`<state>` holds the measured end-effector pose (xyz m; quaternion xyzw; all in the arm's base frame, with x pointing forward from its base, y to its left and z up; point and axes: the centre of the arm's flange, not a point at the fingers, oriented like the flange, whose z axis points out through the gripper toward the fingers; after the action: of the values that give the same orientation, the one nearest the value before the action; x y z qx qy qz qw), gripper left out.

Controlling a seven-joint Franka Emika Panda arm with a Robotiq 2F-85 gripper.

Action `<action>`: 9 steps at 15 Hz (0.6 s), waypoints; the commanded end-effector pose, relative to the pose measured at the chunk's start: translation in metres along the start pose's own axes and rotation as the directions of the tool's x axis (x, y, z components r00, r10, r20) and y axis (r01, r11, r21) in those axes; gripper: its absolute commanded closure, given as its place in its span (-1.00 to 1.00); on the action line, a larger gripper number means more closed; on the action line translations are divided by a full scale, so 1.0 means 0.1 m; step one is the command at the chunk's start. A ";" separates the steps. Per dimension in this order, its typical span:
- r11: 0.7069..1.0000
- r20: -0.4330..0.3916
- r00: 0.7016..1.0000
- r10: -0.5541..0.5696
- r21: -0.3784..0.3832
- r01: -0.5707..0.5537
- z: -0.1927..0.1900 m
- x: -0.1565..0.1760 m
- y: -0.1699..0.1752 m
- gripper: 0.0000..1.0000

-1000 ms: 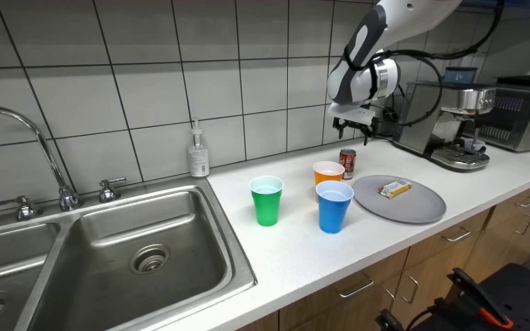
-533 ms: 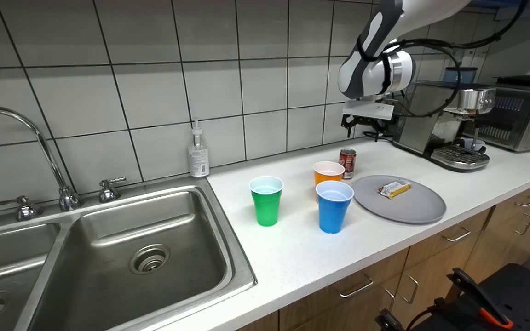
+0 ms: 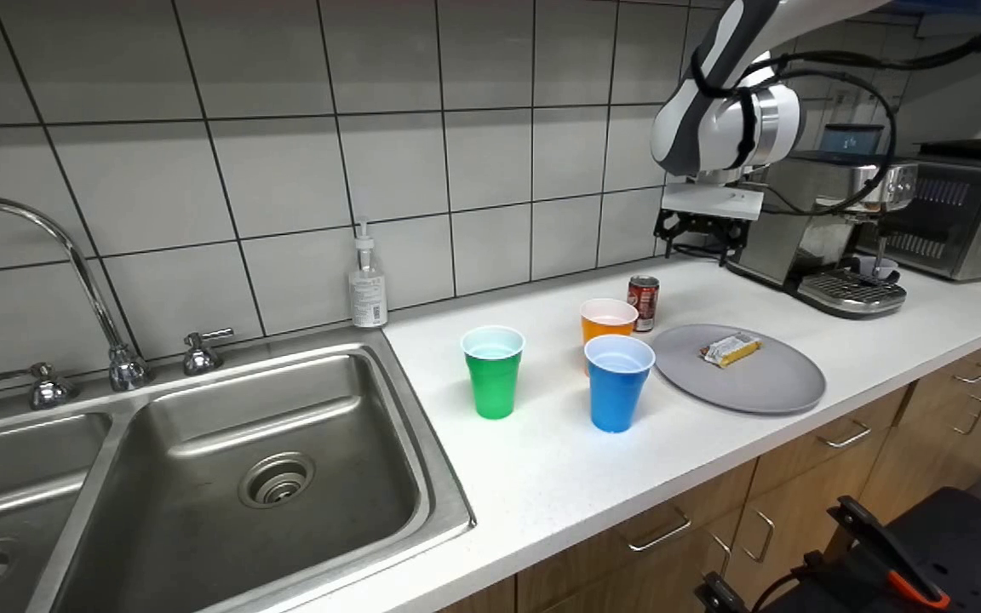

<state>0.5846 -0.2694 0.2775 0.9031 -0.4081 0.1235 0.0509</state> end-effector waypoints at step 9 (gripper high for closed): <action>0.993 0.086 0.989 0.122 -0.016 -0.121 -0.04 -0.35 0.50 -1.00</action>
<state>0.5413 -0.2791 0.2650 0.8880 -0.4487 0.0934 0.0380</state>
